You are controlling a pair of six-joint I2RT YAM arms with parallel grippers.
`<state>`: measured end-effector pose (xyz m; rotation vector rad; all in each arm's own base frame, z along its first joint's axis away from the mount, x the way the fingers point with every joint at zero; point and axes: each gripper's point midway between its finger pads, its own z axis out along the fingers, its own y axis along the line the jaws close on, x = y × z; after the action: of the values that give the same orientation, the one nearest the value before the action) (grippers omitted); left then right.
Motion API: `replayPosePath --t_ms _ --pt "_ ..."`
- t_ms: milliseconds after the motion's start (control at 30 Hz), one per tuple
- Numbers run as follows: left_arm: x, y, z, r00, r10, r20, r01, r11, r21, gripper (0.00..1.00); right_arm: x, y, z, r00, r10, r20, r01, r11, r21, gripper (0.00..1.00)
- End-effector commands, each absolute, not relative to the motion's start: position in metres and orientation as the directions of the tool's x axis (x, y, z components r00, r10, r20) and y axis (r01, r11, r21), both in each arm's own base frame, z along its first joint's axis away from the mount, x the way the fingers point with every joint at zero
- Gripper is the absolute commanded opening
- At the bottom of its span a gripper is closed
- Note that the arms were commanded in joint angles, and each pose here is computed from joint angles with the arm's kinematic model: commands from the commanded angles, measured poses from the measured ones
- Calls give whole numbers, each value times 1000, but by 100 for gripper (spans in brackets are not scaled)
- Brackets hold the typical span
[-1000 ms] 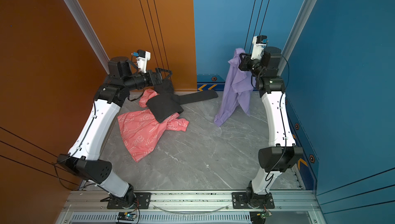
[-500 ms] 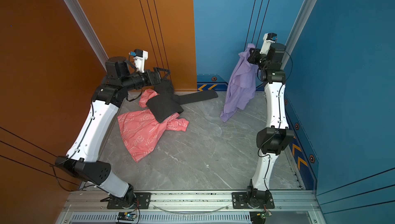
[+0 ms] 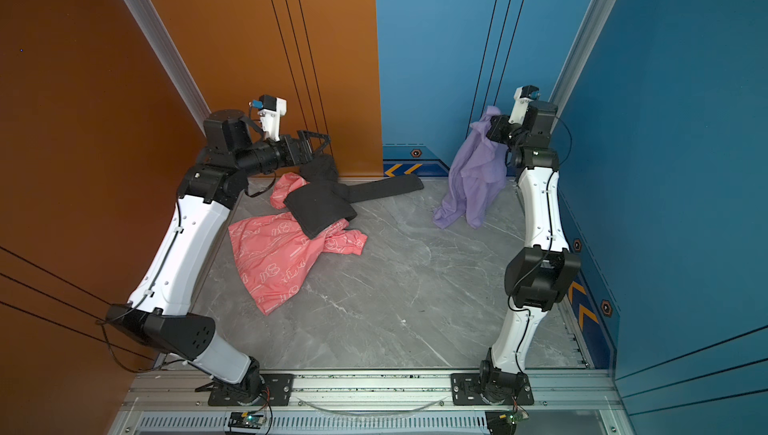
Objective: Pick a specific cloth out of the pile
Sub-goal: 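Lower the lavender shirt onto the floor with the right gripper and open it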
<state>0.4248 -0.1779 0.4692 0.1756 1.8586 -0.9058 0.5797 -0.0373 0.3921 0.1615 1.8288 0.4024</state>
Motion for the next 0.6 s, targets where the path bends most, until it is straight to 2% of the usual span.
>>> replayPosePath --t_ms 0,100,233,267,333,400,467,567 --pt "419 -173 470 -454 -263 -851 489 725 -485 98 567 -36 353 -371 296 -880 -62 938 342 0" --pt "417 -172 468 -455 -264 -850 482 730 -484 98 552 -37 300 -466 317 -826 9 935 354 1" --pt "413 -172 466 -457 -262 -850 476 735 -483 98 522 -40 233 -587 345 -732 144 935 325 16" --pt "413 -171 465 -457 -264 -850 473 737 -483 98 513 -42 220 -612 355 -706 181 933 312 25" --pt "412 -171 465 -455 -264 -850 470 740 -481 98 495 -48 194 -632 434 -642 284 901 329 50" --pt "412 -170 466 -452 -266 -852 467 743 -480 98 482 -55 186 -609 522 -598 360 853 378 67" --pt "412 -170 466 -449 -265 -853 465 746 -477 98 475 -58 193 -584 545 -602 382 839 388 77" --pt "413 -171 464 -453 -263 -852 464 746 -477 98 475 -64 222 -529 531 -662 389 845 367 95"
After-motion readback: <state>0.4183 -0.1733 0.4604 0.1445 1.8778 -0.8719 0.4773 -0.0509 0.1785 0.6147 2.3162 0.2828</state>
